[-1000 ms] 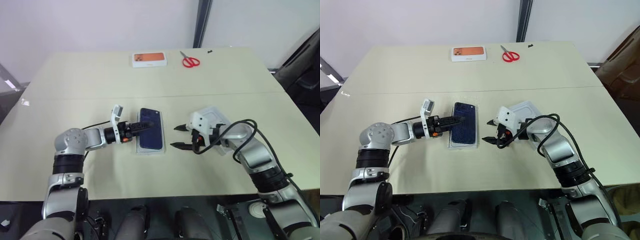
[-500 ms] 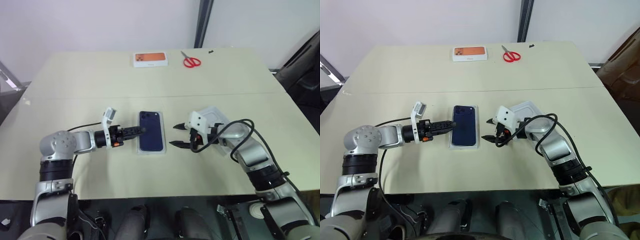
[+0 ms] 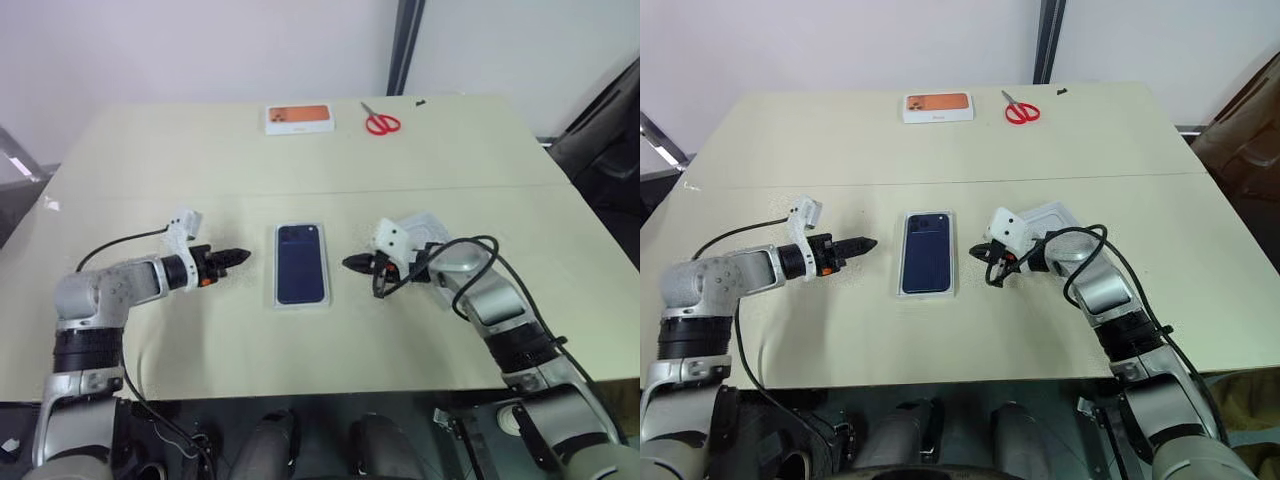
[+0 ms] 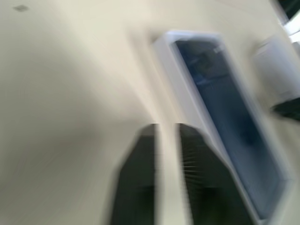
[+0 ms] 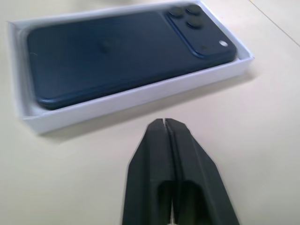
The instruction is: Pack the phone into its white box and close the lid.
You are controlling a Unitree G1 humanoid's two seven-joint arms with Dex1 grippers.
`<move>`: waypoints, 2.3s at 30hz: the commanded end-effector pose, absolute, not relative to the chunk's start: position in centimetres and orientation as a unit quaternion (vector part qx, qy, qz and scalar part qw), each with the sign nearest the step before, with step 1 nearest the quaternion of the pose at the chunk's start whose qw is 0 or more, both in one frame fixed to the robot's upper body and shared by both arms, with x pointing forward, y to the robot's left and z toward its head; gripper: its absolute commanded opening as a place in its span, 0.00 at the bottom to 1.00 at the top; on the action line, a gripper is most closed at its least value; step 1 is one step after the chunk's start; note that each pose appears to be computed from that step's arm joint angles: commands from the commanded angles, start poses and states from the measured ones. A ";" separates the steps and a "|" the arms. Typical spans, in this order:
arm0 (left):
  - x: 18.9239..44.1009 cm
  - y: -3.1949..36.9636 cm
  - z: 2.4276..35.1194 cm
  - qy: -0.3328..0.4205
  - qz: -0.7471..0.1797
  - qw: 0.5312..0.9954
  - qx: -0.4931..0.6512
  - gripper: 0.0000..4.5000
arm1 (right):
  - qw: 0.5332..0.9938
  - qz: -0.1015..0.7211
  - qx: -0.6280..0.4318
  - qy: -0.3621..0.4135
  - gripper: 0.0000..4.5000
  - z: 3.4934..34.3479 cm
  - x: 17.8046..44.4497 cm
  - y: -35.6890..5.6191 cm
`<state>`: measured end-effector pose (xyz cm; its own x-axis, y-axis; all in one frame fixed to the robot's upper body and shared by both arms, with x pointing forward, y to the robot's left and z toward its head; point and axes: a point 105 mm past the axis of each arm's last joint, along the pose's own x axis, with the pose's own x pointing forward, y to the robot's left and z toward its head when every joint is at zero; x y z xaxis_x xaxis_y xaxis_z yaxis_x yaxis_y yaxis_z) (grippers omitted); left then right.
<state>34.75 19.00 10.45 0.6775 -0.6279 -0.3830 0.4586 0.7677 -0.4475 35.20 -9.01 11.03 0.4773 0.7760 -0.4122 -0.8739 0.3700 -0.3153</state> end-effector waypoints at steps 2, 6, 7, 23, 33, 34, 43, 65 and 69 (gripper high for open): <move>35.3 16.3 10.8 0.242 -0.324 0.901 -0.156 0.01 | 0.819 0.493 -0.285 0.070 0.00 11.7 36.0 -7.7; 34.8 13.9 10.1 0.251 -0.348 0.891 -0.148 0.01 | 0.814 0.504 -0.284 0.060 0.00 12.0 35.8 -6.8; 34.8 13.3 10.0 0.252 -0.354 0.888 -0.149 0.01 | 0.813 0.503 -0.285 0.060 0.00 11.9 35.8 -6.7; 35.2 5.6 11.2 0.235 -0.438 0.852 -0.165 0.01 | 0.829 0.445 -0.318 0.114 0.00 11.7 34.7 -14.2; 34.9 3.8 11.0 0.237 -0.459 0.840 -0.168 0.01 | 0.846 0.400 -0.329 0.130 0.00 12.0 34.6 -17.5; 34.8 3.8 11.1 0.236 -0.461 0.838 -0.169 0.01 | 0.846 0.399 -0.330 0.129 0.00 12.0 34.7 -17.5; 34.0 3.8 11.3 0.237 -0.469 0.832 -0.176 0.01 | 0.847 0.409 -0.325 0.098 0.00 12.4 36.0 -15.0; 34.3 6.5 11.9 0.221 -0.439 0.856 -0.161 0.01 | 0.851 0.402 -0.328 0.084 0.00 13.0 35.7 -16.0; 34.5 7.1 11.8 0.216 -0.436 0.861 -0.149 0.01 | 0.853 0.400 -0.329 0.073 0.00 12.9 35.7 -15.2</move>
